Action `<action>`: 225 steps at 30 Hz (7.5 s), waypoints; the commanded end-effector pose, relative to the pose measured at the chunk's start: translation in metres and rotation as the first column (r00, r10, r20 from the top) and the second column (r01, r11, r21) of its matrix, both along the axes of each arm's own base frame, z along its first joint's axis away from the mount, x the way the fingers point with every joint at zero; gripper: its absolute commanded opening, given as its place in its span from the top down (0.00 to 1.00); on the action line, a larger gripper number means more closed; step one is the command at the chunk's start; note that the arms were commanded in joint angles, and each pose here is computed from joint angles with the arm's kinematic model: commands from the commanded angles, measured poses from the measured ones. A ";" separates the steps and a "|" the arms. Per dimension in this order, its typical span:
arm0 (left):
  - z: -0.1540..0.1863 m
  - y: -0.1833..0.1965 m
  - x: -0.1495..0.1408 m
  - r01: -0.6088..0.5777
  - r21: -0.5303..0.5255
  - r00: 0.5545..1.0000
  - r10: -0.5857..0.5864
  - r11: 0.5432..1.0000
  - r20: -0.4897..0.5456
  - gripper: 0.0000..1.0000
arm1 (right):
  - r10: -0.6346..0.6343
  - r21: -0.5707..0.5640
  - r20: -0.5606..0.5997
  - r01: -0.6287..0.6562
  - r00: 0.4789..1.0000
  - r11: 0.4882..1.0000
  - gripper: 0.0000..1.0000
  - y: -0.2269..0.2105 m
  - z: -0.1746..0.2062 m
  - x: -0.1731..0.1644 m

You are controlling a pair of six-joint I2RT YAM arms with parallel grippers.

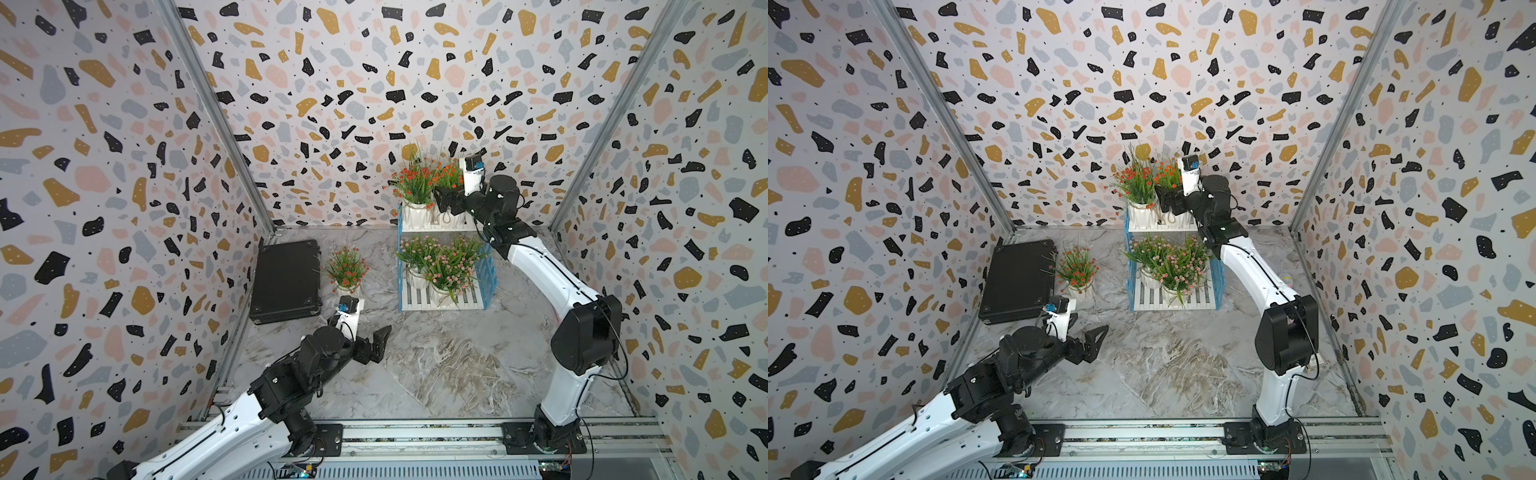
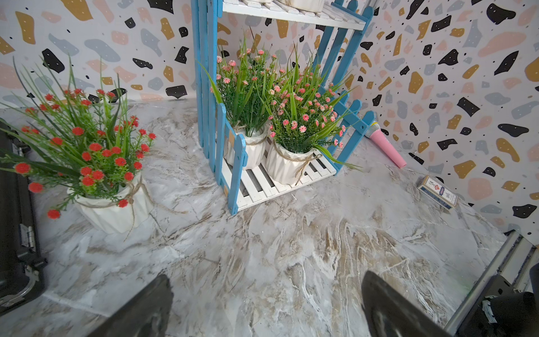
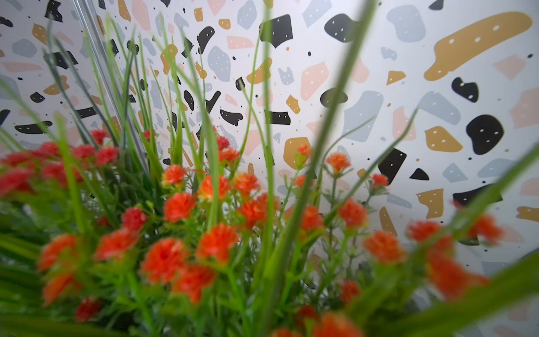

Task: Place the baby's breath potted plants on the rack by color
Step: Place the baby's breath potted plant on the rack, then move the baby's breath potted plant to the center of the board, then pick up the baby's breath potted plant from the center of the board.

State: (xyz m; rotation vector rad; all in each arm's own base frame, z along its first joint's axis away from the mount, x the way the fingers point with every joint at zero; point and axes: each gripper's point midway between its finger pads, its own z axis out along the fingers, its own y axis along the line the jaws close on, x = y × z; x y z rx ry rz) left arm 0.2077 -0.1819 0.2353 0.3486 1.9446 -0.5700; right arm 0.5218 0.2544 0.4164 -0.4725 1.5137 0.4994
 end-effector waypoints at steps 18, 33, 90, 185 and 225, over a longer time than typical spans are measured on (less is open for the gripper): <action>-0.005 -0.009 0.031 -0.087 0.070 0.996 0.089 0.994 -0.029 0.01 | 0.024 0.094 0.227 -0.046 0.974 0.995 0.00 -0.039 0.153 -0.112; -0.111 0.045 0.149 -0.477 0.166 0.819 0.505 0.863 -0.274 0.01 | 0.176 0.083 -0.154 -0.165 0.972 0.983 0.00 -0.058 0.035 -0.219; -0.150 0.053 0.183 -0.395 0.299 0.842 0.473 0.868 -0.259 0.22 | 0.197 0.003 -0.225 -0.202 0.954 0.979 0.00 -0.061 -0.033 -0.240; 0.009 0.021 0.035 -0.123 -0.029 0.978 0.116 0.992 -0.173 0.01 | 0.395 -0.110 -0.375 -0.463 0.839 0.879 0.01 0.028 -0.325 -0.352; 0.014 0.038 0.019 -0.124 -0.031 0.982 0.118 0.992 -0.147 0.01 | 0.391 -0.119 -0.191 -0.417 0.900 0.901 0.27 0.096 -0.309 -0.294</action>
